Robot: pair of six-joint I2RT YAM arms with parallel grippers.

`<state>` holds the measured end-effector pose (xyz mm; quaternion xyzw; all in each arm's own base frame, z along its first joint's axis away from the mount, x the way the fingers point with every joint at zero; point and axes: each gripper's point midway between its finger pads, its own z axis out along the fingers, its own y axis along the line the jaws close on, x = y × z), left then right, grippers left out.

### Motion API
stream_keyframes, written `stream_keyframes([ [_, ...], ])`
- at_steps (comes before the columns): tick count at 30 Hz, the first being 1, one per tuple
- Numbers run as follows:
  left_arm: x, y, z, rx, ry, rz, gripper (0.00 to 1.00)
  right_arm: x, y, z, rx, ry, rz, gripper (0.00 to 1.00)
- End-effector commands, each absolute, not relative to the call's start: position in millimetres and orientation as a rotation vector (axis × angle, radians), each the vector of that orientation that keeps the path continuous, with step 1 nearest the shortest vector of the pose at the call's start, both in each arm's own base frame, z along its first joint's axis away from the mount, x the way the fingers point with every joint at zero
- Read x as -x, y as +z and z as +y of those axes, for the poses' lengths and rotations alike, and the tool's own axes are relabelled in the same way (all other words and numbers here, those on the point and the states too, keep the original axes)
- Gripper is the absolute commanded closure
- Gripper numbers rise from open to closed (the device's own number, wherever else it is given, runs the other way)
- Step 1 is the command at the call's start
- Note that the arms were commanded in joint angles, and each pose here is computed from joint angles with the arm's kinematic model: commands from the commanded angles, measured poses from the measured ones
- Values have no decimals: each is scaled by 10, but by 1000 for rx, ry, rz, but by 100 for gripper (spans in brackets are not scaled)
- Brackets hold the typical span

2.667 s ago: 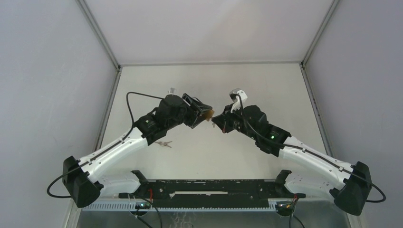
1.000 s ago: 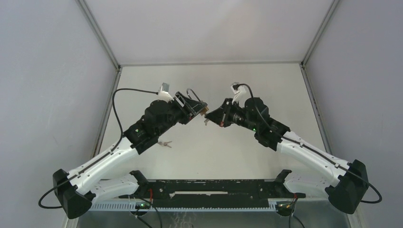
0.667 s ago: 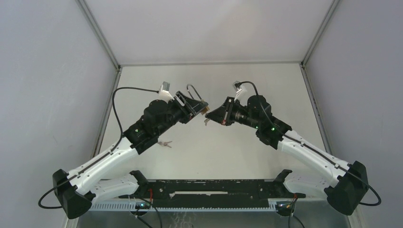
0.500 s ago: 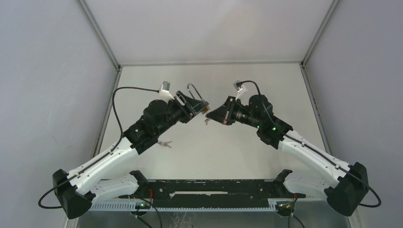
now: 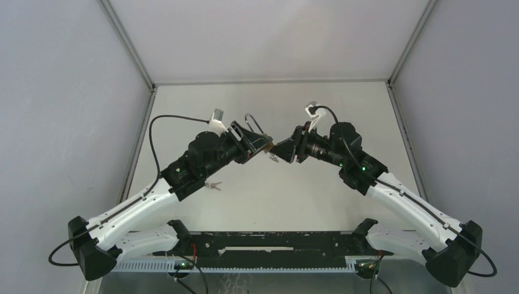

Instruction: Unlock with the key

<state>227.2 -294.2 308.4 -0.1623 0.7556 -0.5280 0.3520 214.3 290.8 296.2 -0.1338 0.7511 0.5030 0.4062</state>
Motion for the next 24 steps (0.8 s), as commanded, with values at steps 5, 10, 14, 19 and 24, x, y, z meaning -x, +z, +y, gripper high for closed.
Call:
stream_keyframes([
  [5,-2235,3520,-3041,504,-1502,1897,100,-2190,3486,2666,482,1048,1640,34],
  [10,-2283,3547,-3093,571,-1529,1906,100,-2198,3549,2732,469,1029,1590,32],
  [14,-2318,3605,-3111,610,-1546,1894,100,-2238,3593,2785,439,995,1564,32],
  [19,-2352,3673,-3116,658,-1567,1876,100,-2225,3482,2798,424,976,1579,32],
  [24,-2389,3739,-3100,703,-1583,1847,100,-2200,3425,2733,401,958,1579,32],
])
